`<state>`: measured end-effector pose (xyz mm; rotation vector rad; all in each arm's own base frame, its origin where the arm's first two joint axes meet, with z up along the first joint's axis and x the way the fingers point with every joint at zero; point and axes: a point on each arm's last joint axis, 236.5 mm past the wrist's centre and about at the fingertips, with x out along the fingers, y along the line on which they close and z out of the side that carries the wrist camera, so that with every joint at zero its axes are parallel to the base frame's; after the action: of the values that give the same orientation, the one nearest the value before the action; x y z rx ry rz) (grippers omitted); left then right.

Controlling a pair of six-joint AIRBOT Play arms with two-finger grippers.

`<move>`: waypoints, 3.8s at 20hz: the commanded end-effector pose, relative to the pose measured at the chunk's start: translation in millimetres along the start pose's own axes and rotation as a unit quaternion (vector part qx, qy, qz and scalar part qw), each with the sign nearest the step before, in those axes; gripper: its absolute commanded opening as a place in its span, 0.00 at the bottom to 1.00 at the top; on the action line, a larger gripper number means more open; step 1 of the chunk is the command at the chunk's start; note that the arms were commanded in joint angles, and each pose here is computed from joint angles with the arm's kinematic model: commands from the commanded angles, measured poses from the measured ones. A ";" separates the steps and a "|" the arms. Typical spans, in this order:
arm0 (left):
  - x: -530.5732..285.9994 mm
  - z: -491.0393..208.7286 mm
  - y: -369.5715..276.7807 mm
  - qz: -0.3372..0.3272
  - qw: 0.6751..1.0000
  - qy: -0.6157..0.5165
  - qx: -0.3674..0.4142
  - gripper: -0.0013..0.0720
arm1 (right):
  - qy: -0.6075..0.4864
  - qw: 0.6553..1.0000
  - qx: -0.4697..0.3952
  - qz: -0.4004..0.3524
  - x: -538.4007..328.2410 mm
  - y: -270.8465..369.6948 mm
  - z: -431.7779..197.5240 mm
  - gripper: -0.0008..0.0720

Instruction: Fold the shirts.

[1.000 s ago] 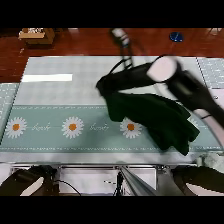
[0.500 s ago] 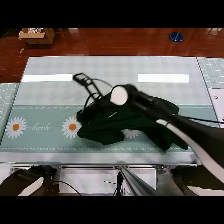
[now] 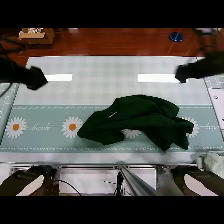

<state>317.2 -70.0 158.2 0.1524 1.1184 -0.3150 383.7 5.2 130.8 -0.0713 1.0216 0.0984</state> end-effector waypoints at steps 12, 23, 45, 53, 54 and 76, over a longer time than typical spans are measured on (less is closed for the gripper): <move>197.9 -152.3 -89.5 -0.270 0.925 0.216 -0.159 0.92 | 0.066 0.946 0.317 0.019 42.8 -103.3 -175.3 0.70; 218.5 -152.7 -137.5 -0.313 0.901 0.241 -0.178 0.92 | 0.067 0.947 0.313 0.020 42.8 -102.7 -175.6 0.69; 197.0 -115.5 -157.2 -0.363 0.903 0.180 -0.143 0.06 | 0.185 0.903 0.372 0.108 79.7 -65.4 -241.2 0.78; 196.3 -111.6 -156.8 -0.365 0.905 0.173 -0.136 0.06 | 0.195 0.867 0.401 0.223 122.1 -14.2 -217.0 0.47; 195.4 -107.7 -156.4 -0.365 0.906 0.169 -0.134 0.06 | 0.202 0.871 0.384 0.230 123.4 -4.3 -215.3 0.25; -333.0 90.4 -73.0 -0.021 0.833 -0.541 0.113 0.06 | -0.386 0.895 0.133 0.179 -286.6 38.9 65.8 0.06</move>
<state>274.7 -127.9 476.1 0.0506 0.0213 -0.6184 308.7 19.6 393.6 0.3623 0.2430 0.2786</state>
